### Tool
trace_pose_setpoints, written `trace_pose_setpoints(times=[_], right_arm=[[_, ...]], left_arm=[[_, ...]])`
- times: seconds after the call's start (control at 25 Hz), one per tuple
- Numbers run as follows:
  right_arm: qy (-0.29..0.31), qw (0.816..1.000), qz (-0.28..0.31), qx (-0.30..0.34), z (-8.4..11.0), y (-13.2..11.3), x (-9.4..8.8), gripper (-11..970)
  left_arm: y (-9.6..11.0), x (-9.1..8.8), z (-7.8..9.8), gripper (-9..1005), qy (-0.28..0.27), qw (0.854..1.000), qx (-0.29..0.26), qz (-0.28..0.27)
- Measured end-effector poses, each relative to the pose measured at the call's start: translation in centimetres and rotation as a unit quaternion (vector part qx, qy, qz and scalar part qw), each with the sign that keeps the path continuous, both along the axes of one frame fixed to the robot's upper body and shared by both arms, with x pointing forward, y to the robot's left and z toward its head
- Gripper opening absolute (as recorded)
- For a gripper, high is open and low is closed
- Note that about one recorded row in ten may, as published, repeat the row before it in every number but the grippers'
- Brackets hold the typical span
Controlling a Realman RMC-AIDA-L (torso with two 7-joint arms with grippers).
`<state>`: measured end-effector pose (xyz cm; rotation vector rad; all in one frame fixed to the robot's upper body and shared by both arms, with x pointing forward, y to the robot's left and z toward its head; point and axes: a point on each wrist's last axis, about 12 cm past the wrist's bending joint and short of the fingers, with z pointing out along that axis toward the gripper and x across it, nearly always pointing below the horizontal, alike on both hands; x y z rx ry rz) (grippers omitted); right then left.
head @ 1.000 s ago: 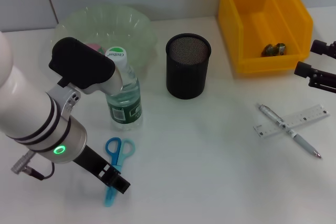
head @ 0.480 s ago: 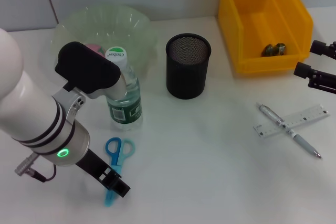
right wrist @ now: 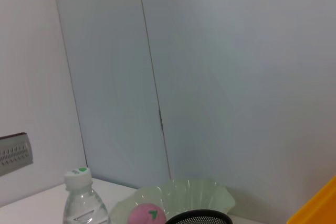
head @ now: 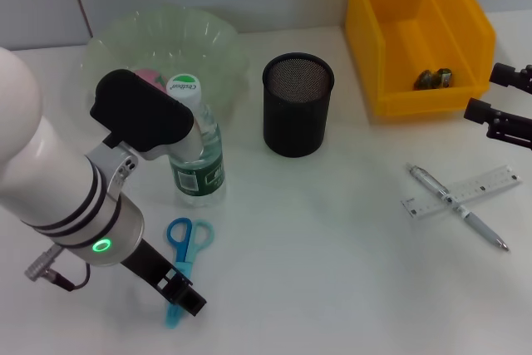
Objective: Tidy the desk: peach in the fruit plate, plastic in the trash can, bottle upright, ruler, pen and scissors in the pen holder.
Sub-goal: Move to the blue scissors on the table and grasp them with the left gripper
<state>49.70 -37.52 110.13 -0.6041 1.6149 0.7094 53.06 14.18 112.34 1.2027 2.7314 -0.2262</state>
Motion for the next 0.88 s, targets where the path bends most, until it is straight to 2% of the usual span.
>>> trace_pose_setpoints(times=[0.28,0.84,0.88], right_arm=[[-0.001,1.0,0.001,0.0,0.03,0.02,0.05,827],[-0.002,1.0,0.002,-0.001,0.09,0.08,0.16,827],[-0.002,1.0,0.002,-0.001,0.09,0.07,0.16,827]], left_arm=[[-0.14,-0.08,-0.36,825,0.005,1.0,0.008,-0.006],[-0.31,-0.03,-0.18,719,0.01,1.0,0.011,-0.01],[-0.32,-0.06,-0.2,670,0.01,1.0,0.012,-0.011]])
